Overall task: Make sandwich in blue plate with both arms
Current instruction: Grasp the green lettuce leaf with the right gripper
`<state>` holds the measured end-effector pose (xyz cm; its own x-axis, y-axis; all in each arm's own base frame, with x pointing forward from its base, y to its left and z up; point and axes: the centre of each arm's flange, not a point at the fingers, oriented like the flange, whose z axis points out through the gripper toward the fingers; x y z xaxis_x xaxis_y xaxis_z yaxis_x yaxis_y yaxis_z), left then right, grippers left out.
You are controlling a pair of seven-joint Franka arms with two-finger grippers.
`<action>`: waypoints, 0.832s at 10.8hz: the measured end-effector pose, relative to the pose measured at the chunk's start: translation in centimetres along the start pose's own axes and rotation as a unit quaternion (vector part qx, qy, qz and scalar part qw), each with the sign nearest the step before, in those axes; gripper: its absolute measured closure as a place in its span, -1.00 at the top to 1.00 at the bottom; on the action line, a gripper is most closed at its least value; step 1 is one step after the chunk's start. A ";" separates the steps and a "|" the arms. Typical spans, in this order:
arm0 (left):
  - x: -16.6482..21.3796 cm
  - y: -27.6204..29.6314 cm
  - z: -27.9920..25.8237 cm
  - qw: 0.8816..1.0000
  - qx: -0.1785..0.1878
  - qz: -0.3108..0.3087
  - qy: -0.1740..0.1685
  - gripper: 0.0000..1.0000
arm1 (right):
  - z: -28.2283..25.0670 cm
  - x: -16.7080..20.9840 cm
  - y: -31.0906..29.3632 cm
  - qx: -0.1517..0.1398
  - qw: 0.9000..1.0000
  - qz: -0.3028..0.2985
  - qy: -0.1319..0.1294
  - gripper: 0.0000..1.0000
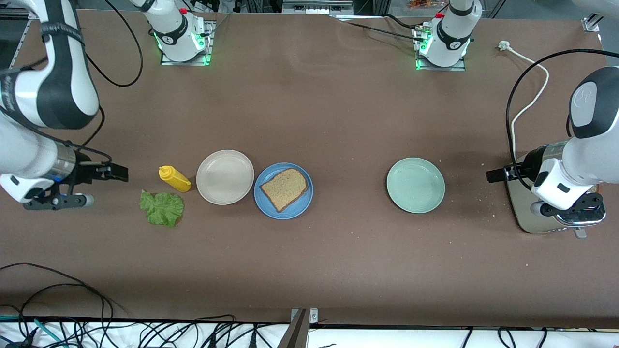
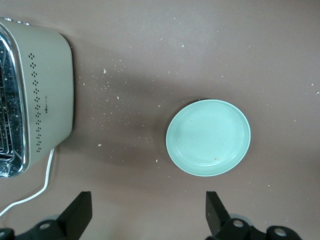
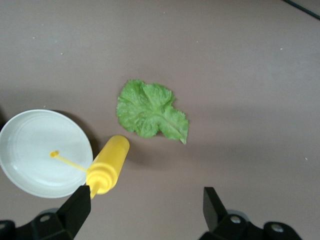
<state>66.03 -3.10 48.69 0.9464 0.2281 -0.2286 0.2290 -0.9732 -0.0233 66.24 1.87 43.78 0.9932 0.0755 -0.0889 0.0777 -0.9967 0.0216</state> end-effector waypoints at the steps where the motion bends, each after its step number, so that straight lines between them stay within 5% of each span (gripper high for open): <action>1: 0.1 -0.3 0.0 1.000 0.000 0.000 -0.001 0.99 | 1.8 0.9 0.0 0.000 1.000 0.000 0.002 1.00; 9: -0.4 -3.2 -0.4 1.000 -0.002 0.026 -0.007 0.90 | 19.6 2.7 0.2 -0.004 0.996 -0.023 0.086 1.00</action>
<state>65.00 -0.04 49.27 0.9540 0.1758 -0.2429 0.1793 -0.9838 -0.0077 67.26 1.33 23.99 0.9888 0.1256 0.0810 0.1235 -0.9919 0.0301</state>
